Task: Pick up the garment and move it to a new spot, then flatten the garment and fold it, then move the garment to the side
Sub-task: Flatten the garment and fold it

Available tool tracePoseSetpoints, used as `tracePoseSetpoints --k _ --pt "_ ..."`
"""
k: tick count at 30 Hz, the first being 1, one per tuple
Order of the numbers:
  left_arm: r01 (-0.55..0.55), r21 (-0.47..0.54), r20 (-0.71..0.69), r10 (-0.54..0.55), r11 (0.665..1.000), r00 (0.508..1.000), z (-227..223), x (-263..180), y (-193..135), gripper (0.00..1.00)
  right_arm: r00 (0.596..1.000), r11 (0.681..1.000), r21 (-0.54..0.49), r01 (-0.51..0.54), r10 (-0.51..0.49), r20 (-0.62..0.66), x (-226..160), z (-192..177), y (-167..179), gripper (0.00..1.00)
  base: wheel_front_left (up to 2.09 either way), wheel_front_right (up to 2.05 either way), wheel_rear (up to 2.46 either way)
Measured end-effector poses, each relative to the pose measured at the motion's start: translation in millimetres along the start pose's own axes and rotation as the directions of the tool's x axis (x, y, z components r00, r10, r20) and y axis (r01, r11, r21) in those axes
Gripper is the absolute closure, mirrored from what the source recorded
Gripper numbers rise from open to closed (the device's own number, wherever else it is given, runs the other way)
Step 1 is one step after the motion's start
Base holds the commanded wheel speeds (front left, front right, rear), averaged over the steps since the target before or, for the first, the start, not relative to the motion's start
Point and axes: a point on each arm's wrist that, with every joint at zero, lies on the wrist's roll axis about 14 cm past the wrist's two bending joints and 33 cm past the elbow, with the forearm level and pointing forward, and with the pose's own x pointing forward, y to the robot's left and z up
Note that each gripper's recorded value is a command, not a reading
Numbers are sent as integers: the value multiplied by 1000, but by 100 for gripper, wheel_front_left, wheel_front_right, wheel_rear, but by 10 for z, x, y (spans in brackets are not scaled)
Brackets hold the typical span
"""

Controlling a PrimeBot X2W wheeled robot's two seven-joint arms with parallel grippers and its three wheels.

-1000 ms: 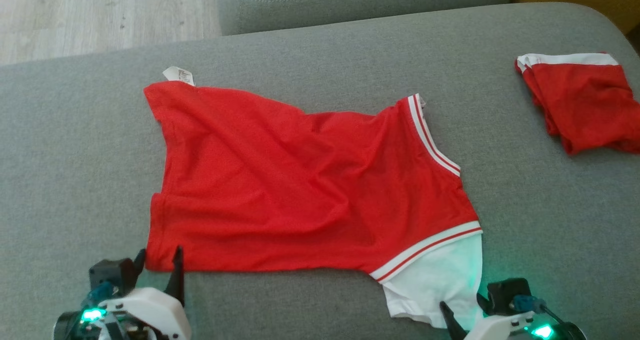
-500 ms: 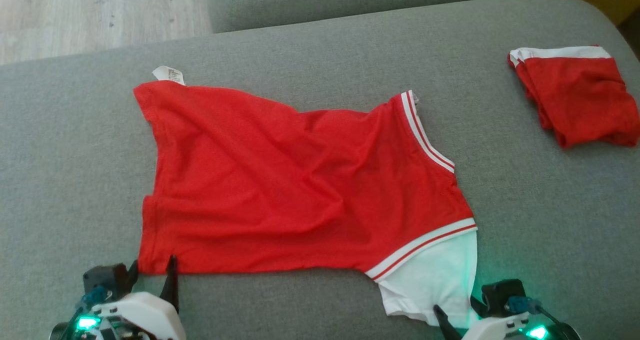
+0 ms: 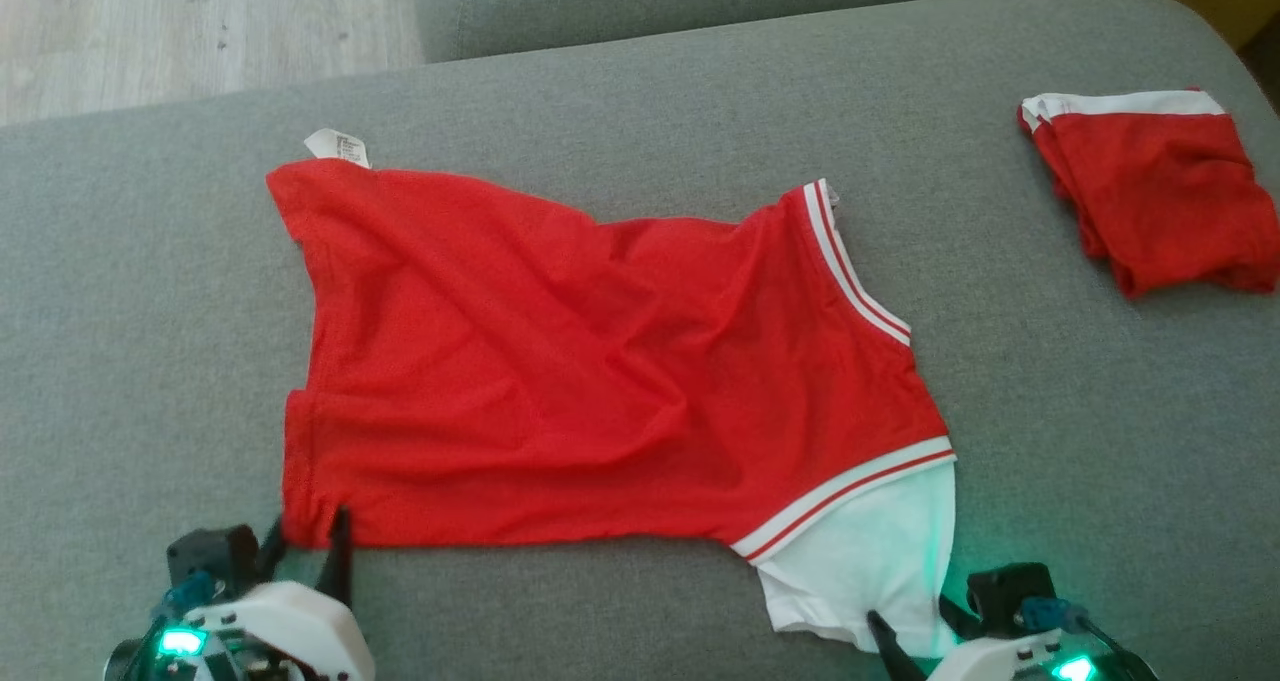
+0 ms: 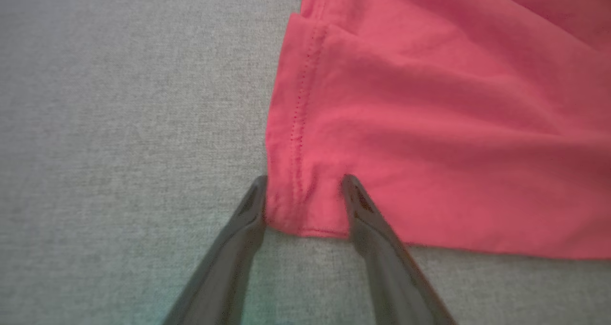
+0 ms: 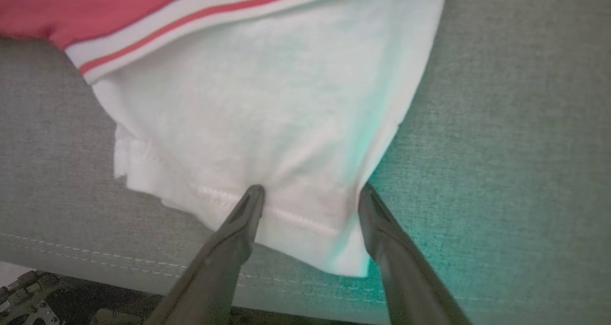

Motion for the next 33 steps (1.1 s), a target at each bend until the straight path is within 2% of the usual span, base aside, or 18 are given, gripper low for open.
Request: tracePoseSetpoints --k 1,2,3,4,10,12,14,16,19,23,26,29,31,33 --pt "4 1 -1 -4 1000 1000 -4 0 -12 57 1000 1000 8 -2 2 3 1 -1 2 48 0 0 0" --pt "12 -3 -2 -12 1000 1000 -8 0 -29 71 1000 1000 14 -4 4 6 2 -5 4 72 0 0 0" --pt "16 -6 -3 -16 1000 1000 -11 1 -39 90 1000 1000 20 -7 6 13 4 -2 8 89 0 0 0" --pt "19 -9 -4 -19 1000 1000 -15 3 -50 100 1000 999 31 -9 9 22 6 0 11 100 0 0 0" --pt "43 -37 12 -43 998 999 20 4 -118 100 992 986 147 -72 55 116 -9 132 119 100 0 0 0" --pt "57 -61 35 -54 997 998 87 -9 -157 100 977 973 204 -110 69 200 -50 313 147 100 0 0 0" --pt "92 -106 94 -82 990 992 260 -37 -238 100 942 948 270 -171 77 326 -143 632 151 100 0 0 0" --pt "147 -167 184 -116 975 976 537 -104 -350 100 879 918 311 -247 78 470 -299 1052 119 100 0 0 0" --pt "241 -211 328 -164 947 931 985 -333 -483 100 743 875 322 -363 63 667 -689 1673 9 100 0 0 0" --pt "379 -219 505 -228 899 833 1547 -812 -642 100 571 846 291 -446 18 821 -1292 2138 -214 100 0 0 0" --pt "508 -176 618 -307 843 724 1964 -1242 -840 100 456 844 247 -477 -3 890 -1732 2363 -365 100 0 0 0" --pt "582 -102 686 -366 807 628 2327 -1573 -1002 100 347 856 172 -488 9 938 -2119 2643 -453 100 0 0 0" --pt "625 -42 718 -411 780 561 2592 -1733 -1126 100 291 873 115 -475 32 956 -2313 2857 -477 100 0 0 0" --pt "635 32 732 -451 772 510 2851 -1826 -1230 100 252 883 57 -466 71 965 -2457 3084 -457 100 0 0 0"
